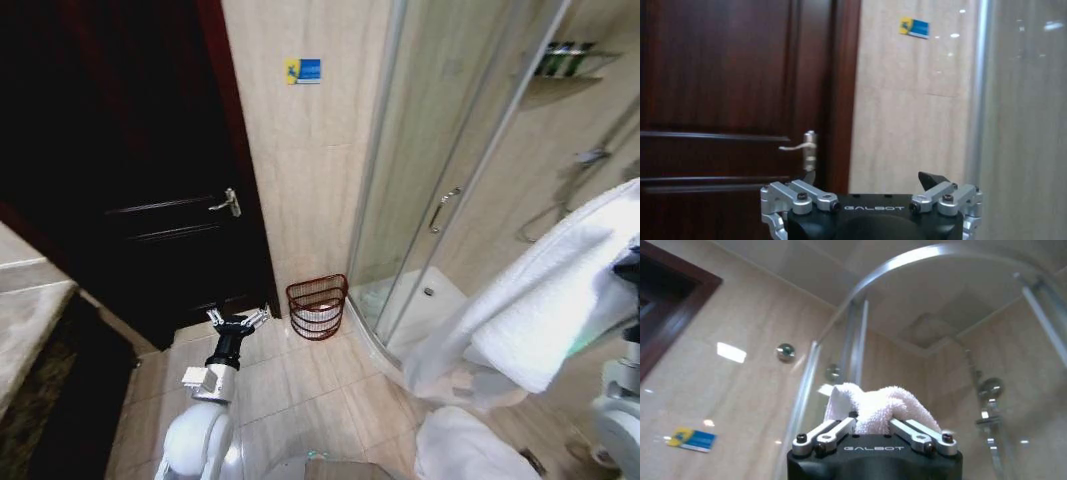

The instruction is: Discard the used towel into the hamper.

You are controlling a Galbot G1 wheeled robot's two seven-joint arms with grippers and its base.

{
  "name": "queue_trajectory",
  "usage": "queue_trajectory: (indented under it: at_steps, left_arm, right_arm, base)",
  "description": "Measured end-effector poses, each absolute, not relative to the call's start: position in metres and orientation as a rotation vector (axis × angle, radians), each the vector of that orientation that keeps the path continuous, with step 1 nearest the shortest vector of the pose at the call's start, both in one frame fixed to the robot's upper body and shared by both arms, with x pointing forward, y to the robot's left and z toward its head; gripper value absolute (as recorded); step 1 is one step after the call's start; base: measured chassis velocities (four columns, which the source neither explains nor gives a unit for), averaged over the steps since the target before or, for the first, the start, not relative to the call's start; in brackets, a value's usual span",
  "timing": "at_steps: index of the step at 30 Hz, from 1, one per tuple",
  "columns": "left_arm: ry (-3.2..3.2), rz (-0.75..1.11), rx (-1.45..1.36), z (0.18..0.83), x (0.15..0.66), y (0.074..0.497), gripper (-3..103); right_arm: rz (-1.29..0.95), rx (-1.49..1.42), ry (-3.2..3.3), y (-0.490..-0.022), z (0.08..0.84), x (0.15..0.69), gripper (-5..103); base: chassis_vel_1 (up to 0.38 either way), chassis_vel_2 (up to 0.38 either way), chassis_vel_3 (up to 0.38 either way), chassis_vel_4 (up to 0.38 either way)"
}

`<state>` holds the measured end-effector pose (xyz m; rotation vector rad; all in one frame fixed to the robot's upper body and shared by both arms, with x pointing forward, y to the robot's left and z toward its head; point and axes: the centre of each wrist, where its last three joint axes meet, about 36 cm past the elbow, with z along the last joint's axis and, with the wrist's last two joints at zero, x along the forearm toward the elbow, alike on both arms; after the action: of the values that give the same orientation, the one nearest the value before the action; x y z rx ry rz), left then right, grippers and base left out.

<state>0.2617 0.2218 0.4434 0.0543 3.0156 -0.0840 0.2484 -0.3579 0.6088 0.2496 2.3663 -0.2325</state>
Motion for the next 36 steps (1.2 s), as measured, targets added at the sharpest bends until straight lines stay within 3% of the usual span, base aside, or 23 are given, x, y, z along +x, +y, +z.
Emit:
queue_trajectory:
  at_steps: [18, 36]
  left_arm:
    - [3.016, -0.084, 0.054, 0.443, 0.262, 0.222, 100]
    - [3.016, -0.084, 0.054, 0.443, 0.262, 0.222, 100]
  right_arm:
    - [-0.234, 0.232, 2.347, -0.358, 0.612, 0.250, 5]
    - [-0.246, 0.132, 2.303, -0.353, 0.620, 0.260, 5]
  base:
    - [0.117, 0.111, 0.111, 0.117]
    - [0.000, 0.000, 0.000, 0.000]
